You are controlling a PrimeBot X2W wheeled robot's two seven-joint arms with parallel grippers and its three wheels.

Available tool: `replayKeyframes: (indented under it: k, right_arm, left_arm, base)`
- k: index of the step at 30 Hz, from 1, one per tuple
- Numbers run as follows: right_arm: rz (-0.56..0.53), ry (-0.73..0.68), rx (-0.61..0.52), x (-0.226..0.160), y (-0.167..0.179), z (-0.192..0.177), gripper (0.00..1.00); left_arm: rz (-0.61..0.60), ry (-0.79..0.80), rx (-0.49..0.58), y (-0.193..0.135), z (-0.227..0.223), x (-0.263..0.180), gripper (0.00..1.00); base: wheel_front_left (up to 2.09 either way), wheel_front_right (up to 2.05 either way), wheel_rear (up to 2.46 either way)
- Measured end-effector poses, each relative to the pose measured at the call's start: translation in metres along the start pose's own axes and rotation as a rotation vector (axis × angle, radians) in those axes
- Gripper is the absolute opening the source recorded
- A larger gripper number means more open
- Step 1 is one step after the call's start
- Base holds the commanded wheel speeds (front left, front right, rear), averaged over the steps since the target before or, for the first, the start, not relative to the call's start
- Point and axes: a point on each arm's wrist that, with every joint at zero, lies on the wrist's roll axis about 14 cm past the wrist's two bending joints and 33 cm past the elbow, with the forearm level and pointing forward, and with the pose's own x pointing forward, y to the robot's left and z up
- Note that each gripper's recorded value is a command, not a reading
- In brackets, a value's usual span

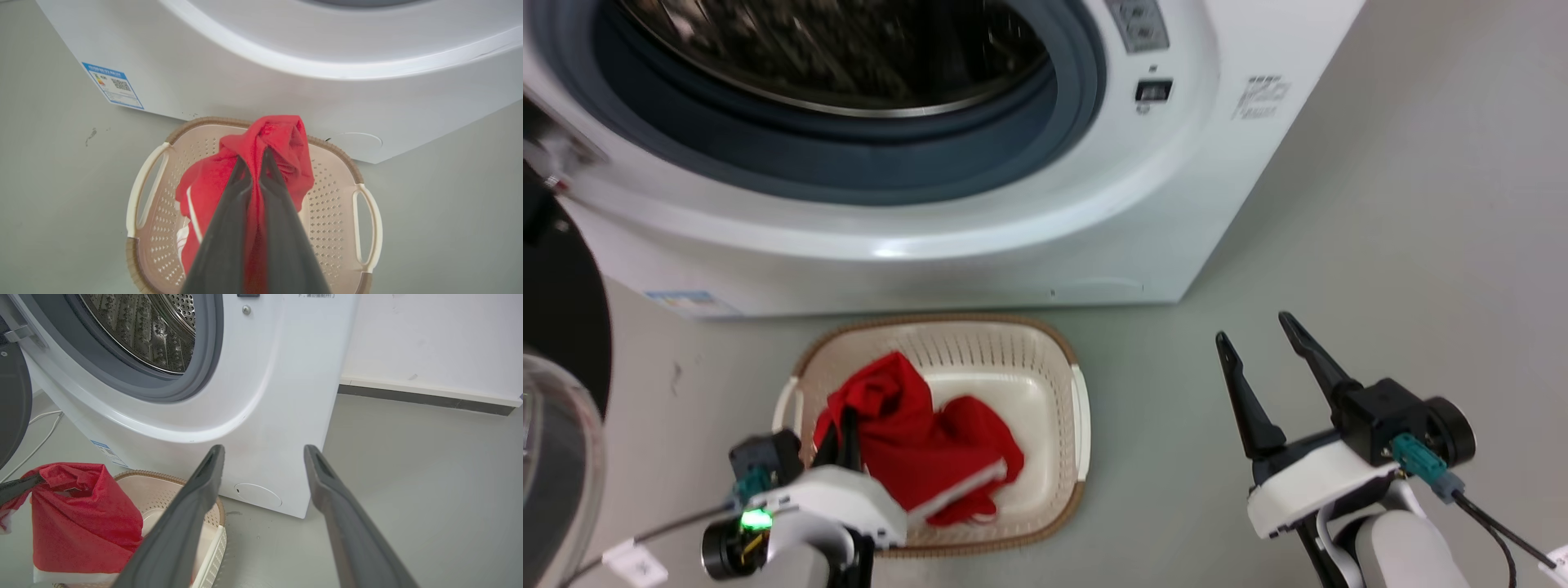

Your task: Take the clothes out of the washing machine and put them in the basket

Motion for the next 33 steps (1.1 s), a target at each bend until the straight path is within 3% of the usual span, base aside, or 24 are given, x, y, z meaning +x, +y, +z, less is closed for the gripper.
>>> replayKeyframes:
  k: [11, 24, 25, 26, 27, 30, 33]
  right_arm:
    - [0.019, 0.092, 0.018, 0.036, -0.006, -0.047, 1.00]
    - [-0.059, 0.210, 0.040, 0.028, -0.035, -0.098, 1.00]
    - [-0.064, 0.212, 0.038, 0.027, -0.036, -0.099, 1.00]
    - [-0.065, 0.212, 0.032, 0.026, -0.037, -0.098, 1.00]
    - [-0.066, 0.208, 0.025, 0.026, -0.038, -0.097, 1.00]
    - [-0.061, 0.187, 0.018, 0.026, -0.036, -0.088, 1.00]
    - [-0.057, 0.152, 0.012, 0.024, -0.034, -0.073, 1.00]
  left_arm:
    - [0.087, 0.223, -0.030, 0.018, -0.063, 0.073, 0.00]
    - [0.182, 0.450, -0.117, 0.026, -0.149, 0.089, 0.00]
    - [0.181, 0.456, -0.116, 0.025, -0.150, 0.087, 0.28]
    - [0.176, 0.462, -0.108, 0.024, -0.150, 0.086, 0.73]
    - [0.170, 0.463, -0.098, 0.023, -0.149, 0.084, 1.00]
    - [0.175, 0.450, -0.095, 0.024, -0.141, 0.075, 1.00]
    - [0.223, 0.427, -0.156, 0.035, -0.132, 0.055, 1.00]
  base:
    - [0.00, 0.00, 0.00]
    - [0.00, 0.00, 0.00]
    - [0.00, 0.00, 0.00]
    - [0.00, 0.00, 0.00]
    - [0.00, 0.00, 0.00]
    - [0.00, 0.00, 0.00]
    - [0.00, 0.00, 0.00]
